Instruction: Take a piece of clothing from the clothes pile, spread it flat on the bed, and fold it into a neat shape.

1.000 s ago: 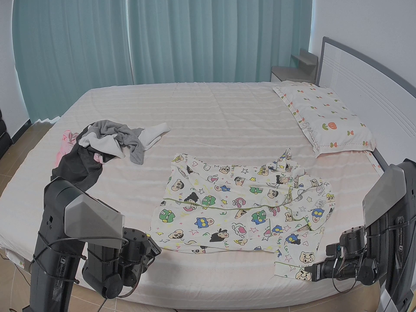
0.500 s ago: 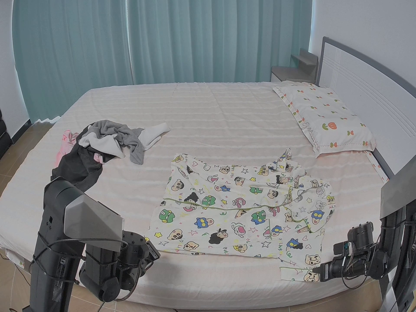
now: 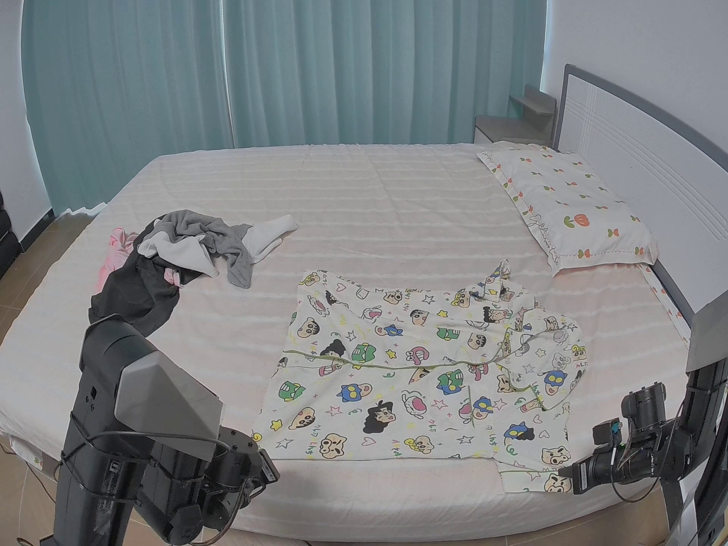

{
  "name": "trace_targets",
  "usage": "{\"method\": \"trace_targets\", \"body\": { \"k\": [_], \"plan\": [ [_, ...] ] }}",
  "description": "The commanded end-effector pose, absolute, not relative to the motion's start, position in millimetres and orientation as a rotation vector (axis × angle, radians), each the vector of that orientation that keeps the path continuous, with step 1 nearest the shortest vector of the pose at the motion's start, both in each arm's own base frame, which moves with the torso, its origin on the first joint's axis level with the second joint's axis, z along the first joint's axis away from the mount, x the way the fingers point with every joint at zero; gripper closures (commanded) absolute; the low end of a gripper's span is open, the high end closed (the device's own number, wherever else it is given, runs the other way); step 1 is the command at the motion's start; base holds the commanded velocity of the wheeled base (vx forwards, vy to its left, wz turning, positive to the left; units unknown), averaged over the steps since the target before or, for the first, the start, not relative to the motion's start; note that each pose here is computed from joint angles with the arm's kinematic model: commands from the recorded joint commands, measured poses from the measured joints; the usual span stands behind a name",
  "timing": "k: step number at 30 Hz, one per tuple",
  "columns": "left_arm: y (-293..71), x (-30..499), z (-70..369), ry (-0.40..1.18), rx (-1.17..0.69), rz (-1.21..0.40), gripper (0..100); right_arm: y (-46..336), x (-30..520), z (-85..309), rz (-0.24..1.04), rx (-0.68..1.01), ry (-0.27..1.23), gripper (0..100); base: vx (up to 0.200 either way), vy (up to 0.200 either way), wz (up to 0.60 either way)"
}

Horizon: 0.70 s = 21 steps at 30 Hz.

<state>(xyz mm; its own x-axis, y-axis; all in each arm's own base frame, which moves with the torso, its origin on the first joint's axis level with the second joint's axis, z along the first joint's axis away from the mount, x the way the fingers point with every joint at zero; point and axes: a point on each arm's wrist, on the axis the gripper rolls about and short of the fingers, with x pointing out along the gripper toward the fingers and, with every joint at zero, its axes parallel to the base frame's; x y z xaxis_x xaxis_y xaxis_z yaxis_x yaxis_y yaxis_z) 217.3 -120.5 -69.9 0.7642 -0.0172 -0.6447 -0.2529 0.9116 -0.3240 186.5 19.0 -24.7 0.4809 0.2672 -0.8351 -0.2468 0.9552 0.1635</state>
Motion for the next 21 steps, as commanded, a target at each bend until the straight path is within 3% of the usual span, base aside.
{"method": "trace_targets", "body": {
  "k": [1,16,17,21],
  "plan": [
    [-120.6,212.6,-69.8,0.702,-0.397,0.122,100,17.7,180.9,-24.6,0.312,0.015,1.044,100,0.000,0.000,0.00],
    [-120.2,206.3,-71.0,0.726,-0.381,0.118,100,16.6,176.6,-27.5,0.319,-0.017,1.091,100,0.000,0.000,0.00],
    [-120.2,206.3,-71.0,0.726,-0.381,0.118,100,16.5,176.7,-27.5,0.317,-0.018,1.089,0,0.000,0.000,0.00],
    [-119.1,208.0,-69.1,0.718,-0.392,0.122,100,16.2,176.0,-27.1,0.316,-0.023,1.093,0,0.000,0.000,0.00]
  ]
}}
